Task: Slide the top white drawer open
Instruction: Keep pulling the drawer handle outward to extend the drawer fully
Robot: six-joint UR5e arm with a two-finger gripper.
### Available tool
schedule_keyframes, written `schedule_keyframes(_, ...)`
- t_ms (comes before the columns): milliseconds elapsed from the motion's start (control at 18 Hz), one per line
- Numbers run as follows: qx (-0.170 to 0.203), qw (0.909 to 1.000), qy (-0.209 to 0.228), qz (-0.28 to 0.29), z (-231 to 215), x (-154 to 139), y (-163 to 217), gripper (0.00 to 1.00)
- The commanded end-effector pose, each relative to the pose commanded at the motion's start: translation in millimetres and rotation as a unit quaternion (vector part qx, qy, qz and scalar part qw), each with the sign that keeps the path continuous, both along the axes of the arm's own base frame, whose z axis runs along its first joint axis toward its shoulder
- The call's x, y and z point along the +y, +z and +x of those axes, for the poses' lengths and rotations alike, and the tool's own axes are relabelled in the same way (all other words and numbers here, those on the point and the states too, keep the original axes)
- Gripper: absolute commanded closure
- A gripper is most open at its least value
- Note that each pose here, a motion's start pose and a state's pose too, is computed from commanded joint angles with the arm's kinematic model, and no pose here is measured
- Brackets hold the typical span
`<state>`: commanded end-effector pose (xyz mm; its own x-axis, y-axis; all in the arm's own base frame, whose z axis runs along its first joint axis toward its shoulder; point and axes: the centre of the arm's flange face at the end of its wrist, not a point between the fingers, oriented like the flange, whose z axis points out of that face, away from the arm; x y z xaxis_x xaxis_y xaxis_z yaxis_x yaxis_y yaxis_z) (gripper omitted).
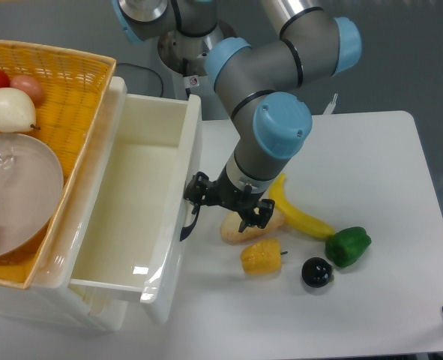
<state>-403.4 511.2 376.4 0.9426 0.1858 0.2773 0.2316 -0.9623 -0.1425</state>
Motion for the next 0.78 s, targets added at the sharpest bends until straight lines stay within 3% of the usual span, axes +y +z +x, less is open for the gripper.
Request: schedule_keyframes(778, 0.013, 0.9998, -0.011, 0.006, -10.6, -2.7, 3.9, 0.0)
